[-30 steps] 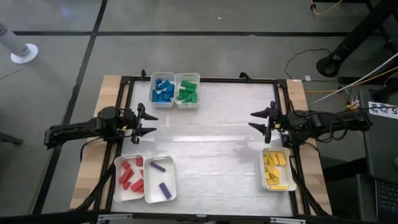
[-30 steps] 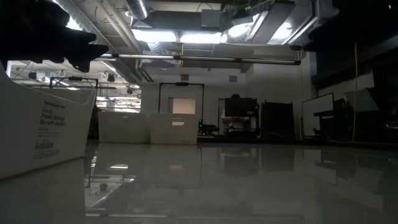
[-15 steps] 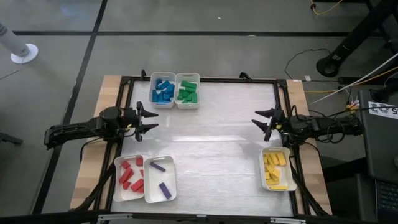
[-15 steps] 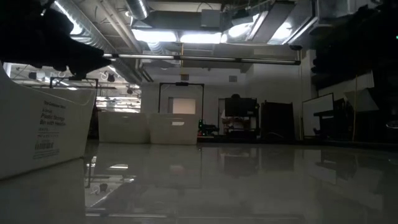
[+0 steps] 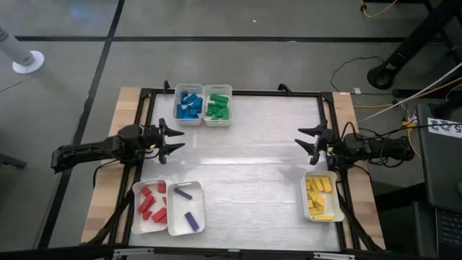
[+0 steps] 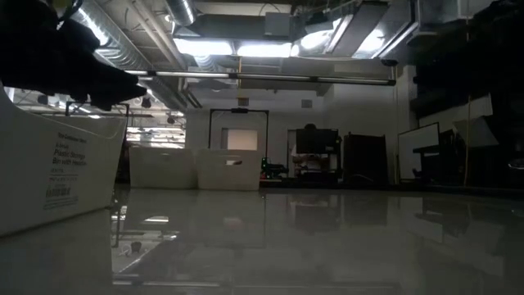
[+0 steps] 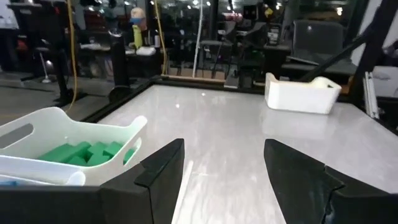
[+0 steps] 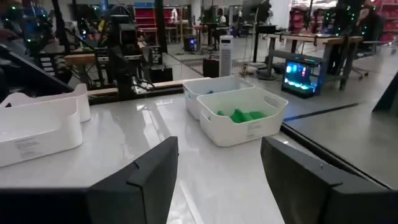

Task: Sort blocks
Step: Return to Home Position

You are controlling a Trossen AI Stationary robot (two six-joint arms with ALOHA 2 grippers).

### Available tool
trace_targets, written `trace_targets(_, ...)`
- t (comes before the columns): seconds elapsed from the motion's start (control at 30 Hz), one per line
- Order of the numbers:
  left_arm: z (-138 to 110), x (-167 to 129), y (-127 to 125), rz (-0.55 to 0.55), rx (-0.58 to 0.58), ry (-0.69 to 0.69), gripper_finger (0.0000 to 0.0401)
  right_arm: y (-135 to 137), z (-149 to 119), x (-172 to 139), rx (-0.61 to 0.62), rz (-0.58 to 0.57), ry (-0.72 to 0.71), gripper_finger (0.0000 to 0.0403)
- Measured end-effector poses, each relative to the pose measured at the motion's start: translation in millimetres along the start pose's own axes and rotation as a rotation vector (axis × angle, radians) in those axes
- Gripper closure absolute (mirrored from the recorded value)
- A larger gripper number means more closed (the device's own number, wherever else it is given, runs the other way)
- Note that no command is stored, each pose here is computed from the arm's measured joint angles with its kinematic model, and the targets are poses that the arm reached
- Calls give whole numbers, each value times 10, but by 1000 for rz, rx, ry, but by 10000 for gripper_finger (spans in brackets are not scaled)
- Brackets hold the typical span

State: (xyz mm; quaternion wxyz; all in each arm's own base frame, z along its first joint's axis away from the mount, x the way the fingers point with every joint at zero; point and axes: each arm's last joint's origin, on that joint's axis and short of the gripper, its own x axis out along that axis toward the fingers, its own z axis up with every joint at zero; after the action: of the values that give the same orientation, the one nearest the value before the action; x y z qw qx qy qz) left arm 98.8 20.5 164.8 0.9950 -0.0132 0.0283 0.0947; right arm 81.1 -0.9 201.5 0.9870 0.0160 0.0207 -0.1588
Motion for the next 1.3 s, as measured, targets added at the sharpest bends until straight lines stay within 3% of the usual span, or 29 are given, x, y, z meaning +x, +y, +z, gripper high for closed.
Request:
trace_targets(0.3,-28,12,5,16,-5,-3,191,36,-65,33,4,77,-10,173)
trace_targets(0.47,-29,12,5,16,-3,-2,191,65,-241,101,24,88,-14,173)
trace_targets(0.6,-29,12,5,16,-85,-2,191,87,-251,125,58,126,-77,173)
trace_targets(0.83,-29,12,6,17,-232,-3,191,96,-240,125,60,154,-102,173)
trace_targets(1.3,-29,12,6,17,-235,-3,191,104,-14,72,122,237,-328,173)
